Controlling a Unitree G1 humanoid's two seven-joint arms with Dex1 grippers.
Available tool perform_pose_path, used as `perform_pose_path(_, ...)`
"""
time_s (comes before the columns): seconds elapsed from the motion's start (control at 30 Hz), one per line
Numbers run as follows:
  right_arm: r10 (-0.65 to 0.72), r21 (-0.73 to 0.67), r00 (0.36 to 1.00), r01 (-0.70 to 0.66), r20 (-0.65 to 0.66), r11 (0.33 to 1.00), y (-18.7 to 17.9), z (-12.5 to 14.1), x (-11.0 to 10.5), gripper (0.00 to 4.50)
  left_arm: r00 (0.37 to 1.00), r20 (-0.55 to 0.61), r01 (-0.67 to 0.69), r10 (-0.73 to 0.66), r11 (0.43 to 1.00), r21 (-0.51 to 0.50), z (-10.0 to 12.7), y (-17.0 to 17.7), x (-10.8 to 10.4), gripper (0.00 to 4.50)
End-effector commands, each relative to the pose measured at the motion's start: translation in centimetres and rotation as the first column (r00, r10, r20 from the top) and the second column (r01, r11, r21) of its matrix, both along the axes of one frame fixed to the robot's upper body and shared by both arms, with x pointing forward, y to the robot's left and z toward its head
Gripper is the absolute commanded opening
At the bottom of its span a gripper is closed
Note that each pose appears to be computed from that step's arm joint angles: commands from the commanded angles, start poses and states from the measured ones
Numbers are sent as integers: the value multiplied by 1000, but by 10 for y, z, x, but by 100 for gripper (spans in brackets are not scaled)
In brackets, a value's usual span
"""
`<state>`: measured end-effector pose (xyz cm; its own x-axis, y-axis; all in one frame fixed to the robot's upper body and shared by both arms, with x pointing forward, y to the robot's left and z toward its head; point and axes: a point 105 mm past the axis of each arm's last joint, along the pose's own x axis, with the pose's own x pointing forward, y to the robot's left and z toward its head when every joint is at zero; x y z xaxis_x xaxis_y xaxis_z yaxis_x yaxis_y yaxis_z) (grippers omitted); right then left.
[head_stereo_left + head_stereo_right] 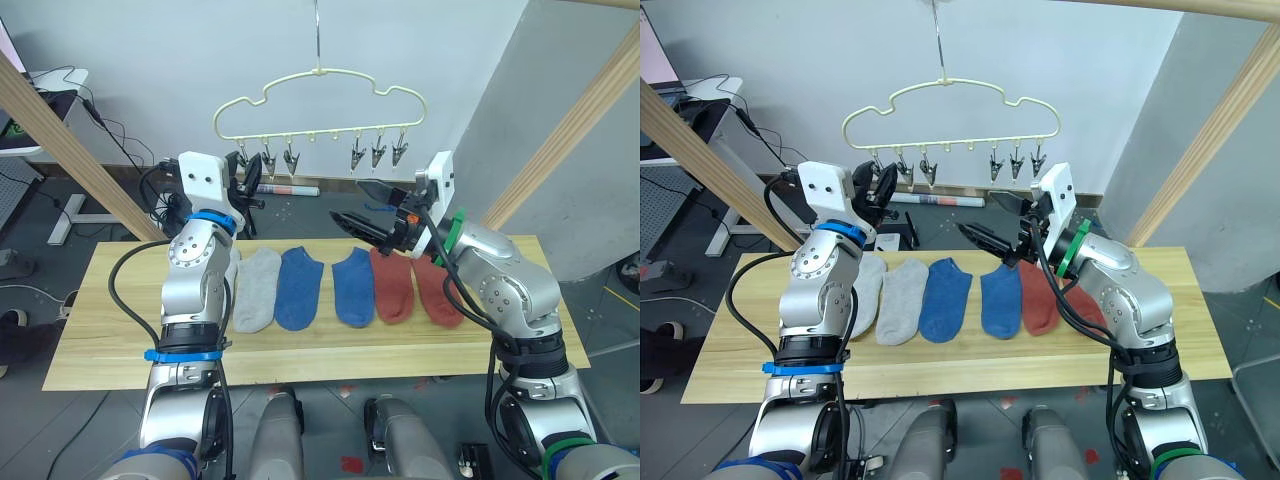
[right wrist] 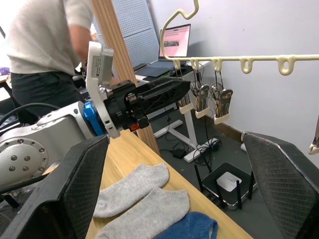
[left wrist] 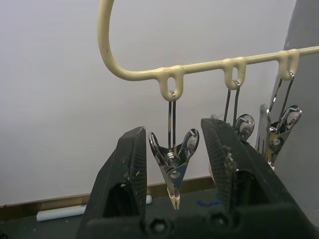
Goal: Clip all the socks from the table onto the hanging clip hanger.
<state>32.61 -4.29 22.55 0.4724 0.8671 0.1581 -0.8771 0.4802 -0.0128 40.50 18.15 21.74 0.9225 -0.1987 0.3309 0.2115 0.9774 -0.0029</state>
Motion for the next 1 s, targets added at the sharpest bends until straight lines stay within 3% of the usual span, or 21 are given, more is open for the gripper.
perform_pose_path(0.03, 21, 27, 998, -22, 51, 999, 1, 13, -8, 450, 996, 85, 4, -5, 1000, 18, 24, -3, -5, 192)
perform_pose_path(0.33, 14, 32, 999, -15, 48, 999, 0, 14, -7, 450, 997, 83, 2, -4, 1000, 21, 23, -2, -4, 192)
perform_pose_path(0.47, 13, 37, 999, -15, 48, 999, -1, 15, -7, 450, 997, 78, 2, -4, 1000, 26, 22, -2, -4, 83)
perform_pose_path(0.57, 13, 38, 999, -15, 47, 999, -1, 16, -6, 450, 997, 76, 2, -4, 1000, 30, 21, -1, -5, 31)
perform_pose_path(0.77, 2, 21, 1000, -3, 29, 1000, -2, 9, -4, 450, 997, 75, -4, 1, 999, 41, 23, 1, -5, 22)
perform_pose_path(0.83, -73, -74, 997, 71, -24, 995, -7, -13, 4, 450, 998, 67, -10, 7, 999, 44, 24, 2, -5, 22)
perform_pose_path(0.93, -360, -328, 926, 308, -110, 893, -47, -84, 26, 450, 999, 37, 20, -22, 999, 41, 25, 4, -8, 22)
perform_pose_path(1.0, -503, -389, 855, 423, -128, 818, -73, -108, 35, 450, 999, 15, 38, -38, 999, 37, 25, 6, -11, 22)
